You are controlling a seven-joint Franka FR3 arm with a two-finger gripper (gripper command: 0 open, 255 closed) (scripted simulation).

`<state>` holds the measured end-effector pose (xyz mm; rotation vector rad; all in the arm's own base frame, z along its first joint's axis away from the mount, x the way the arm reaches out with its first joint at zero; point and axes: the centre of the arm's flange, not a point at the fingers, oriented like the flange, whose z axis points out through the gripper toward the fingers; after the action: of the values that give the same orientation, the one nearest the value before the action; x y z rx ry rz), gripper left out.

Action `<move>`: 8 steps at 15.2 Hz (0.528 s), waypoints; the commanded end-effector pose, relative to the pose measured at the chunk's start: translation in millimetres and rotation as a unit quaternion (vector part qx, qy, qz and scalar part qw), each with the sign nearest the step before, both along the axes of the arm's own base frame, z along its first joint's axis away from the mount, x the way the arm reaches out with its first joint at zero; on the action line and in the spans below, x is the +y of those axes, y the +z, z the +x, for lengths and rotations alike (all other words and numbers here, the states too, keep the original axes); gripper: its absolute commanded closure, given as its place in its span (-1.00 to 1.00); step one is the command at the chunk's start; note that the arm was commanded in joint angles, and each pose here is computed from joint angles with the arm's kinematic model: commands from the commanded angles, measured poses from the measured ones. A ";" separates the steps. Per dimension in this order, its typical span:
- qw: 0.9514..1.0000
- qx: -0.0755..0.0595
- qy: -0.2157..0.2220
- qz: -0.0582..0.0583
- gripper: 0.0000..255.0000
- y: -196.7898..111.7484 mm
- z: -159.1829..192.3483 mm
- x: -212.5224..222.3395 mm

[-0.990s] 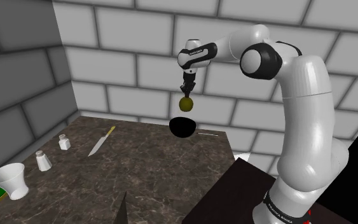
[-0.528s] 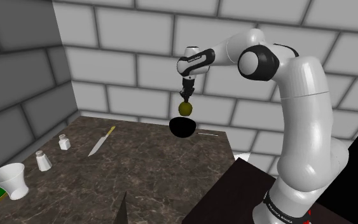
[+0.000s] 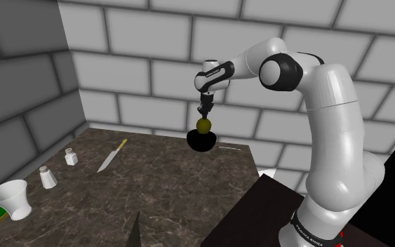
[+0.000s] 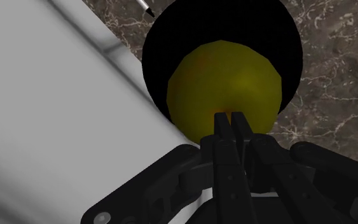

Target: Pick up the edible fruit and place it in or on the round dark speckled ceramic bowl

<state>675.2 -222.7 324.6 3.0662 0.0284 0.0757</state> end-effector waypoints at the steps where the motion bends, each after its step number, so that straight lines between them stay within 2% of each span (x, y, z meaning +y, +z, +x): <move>1: 1.000 0.000 0.000 0.000 1.00 -10.7 -0.6 -0.2; 4: 1.000 0.000 0.000 0.000 1.00 -29.8 -0.6 -0.2; 8: 1.000 0.000 0.000 0.000 1.00 -29.8 -0.6 -0.2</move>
<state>674.5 -223.1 295.0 3.0661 0.0283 0.0761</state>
